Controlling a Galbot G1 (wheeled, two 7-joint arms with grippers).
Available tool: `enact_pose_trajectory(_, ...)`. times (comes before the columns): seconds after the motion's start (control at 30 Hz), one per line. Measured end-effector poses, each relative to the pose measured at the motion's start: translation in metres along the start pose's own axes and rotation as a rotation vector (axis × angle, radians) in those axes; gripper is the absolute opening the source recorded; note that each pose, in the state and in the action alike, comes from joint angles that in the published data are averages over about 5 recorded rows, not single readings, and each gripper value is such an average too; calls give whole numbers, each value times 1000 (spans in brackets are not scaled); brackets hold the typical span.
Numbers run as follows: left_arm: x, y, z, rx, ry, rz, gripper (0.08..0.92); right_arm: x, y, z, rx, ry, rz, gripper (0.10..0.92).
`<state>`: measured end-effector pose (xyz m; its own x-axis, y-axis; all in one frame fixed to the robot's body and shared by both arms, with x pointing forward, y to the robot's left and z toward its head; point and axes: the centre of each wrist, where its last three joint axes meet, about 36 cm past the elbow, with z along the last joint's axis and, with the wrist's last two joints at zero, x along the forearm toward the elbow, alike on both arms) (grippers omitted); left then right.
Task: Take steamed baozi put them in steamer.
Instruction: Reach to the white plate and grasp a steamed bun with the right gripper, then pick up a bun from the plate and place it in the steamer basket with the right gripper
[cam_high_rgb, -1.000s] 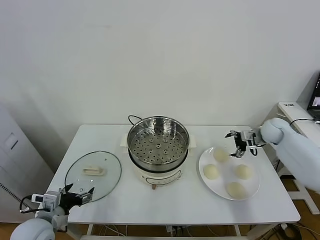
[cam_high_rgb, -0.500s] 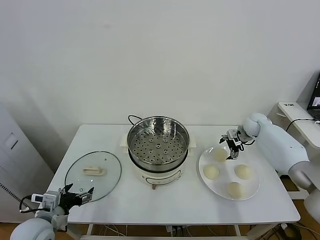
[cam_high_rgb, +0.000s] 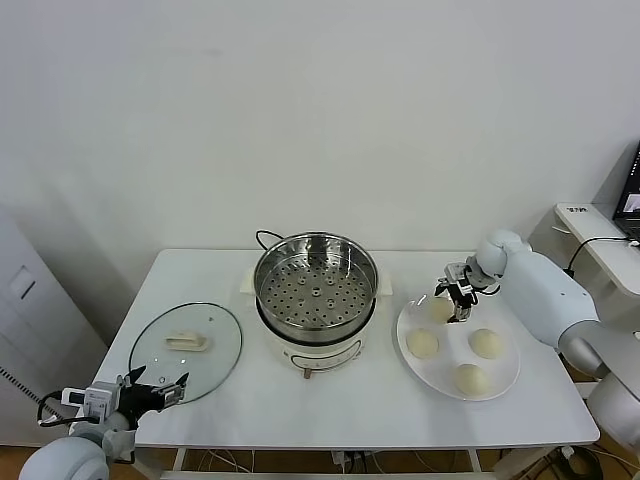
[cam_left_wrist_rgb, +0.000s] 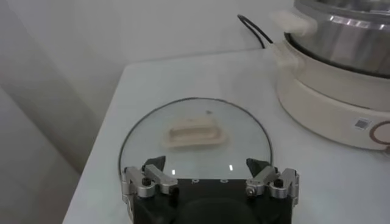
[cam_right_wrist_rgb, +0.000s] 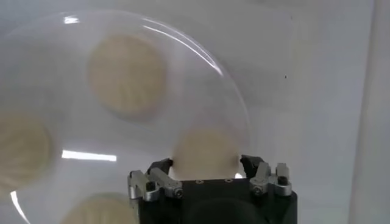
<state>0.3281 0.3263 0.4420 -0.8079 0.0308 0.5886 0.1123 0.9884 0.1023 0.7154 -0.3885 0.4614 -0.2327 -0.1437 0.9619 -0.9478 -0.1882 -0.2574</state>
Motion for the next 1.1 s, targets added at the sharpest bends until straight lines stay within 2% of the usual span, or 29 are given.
enact_pose_trajectory(0.57,5,-5,-2,19,-13,-15,823,0,0,-2,17,9,-13,478)
enact_pose_trajectory(0.87,7,-8,-2,24,-16,-17,823,17,-3,-1,39,16,-12,475)
enact_pose_trajectory(1.1,9,-7,-4,17,-17,-21,823,62,-15,-6,111,21,9,475)
